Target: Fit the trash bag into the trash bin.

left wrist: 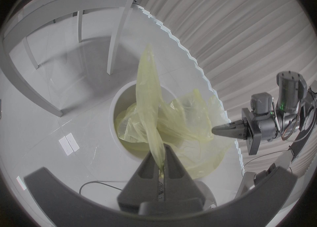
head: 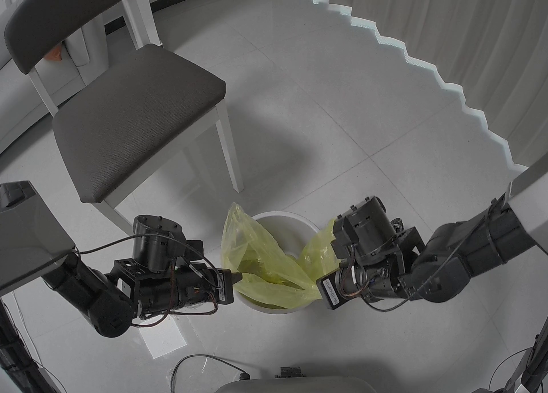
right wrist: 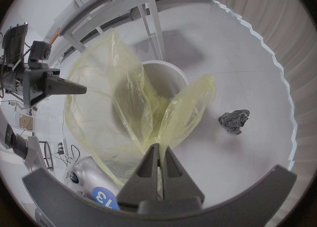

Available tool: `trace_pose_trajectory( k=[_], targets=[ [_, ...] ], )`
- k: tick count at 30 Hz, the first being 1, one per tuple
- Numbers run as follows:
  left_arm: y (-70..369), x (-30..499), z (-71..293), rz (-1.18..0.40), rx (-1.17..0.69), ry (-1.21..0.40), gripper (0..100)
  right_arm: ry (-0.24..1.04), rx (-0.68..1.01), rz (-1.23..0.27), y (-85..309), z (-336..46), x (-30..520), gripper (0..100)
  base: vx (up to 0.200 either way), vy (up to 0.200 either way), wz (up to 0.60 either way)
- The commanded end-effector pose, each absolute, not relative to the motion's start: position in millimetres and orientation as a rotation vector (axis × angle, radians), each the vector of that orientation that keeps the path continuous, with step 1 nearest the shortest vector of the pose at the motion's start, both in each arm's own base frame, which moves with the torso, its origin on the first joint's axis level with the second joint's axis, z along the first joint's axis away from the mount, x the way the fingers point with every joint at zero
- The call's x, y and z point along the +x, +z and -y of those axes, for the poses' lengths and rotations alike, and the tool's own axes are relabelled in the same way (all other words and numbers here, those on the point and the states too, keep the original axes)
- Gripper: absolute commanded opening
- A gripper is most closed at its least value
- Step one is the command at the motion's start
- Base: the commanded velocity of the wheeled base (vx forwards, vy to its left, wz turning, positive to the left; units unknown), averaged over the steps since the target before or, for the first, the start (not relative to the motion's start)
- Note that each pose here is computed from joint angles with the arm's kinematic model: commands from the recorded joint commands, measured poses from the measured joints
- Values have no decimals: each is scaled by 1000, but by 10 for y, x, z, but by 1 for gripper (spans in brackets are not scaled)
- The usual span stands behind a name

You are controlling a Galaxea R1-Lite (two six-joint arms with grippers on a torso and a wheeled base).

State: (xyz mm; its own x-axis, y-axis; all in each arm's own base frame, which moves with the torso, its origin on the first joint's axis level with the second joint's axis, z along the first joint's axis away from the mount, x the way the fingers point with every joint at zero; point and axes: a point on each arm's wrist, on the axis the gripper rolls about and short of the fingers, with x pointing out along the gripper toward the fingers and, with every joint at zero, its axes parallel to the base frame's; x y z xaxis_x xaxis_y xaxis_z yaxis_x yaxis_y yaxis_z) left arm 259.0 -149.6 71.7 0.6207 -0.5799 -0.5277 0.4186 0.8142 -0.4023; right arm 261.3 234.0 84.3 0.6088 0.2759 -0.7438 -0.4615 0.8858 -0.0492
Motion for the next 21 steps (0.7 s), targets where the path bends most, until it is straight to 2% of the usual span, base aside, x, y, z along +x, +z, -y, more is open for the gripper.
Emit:
trace_pose_trajectory(
  k=[1,7,14,21],
  targets=[
    [660,2496,1446,-710,-250,-576,0,444,-266,-828,749,-2295,2450,0,0,0,0],
    [574,2456,1399,-711,-251,-568,0,444,-282,-831,553,-2171,2350,0,0,0,0],
    [356,2556,1403,-715,-247,-554,0,457,-302,-817,296,-2215,2417,0,0,0,0],
    [264,2553,1354,-696,-253,-556,0,459,-310,-811,239,-2184,2484,0,0,0,0]
  ],
)
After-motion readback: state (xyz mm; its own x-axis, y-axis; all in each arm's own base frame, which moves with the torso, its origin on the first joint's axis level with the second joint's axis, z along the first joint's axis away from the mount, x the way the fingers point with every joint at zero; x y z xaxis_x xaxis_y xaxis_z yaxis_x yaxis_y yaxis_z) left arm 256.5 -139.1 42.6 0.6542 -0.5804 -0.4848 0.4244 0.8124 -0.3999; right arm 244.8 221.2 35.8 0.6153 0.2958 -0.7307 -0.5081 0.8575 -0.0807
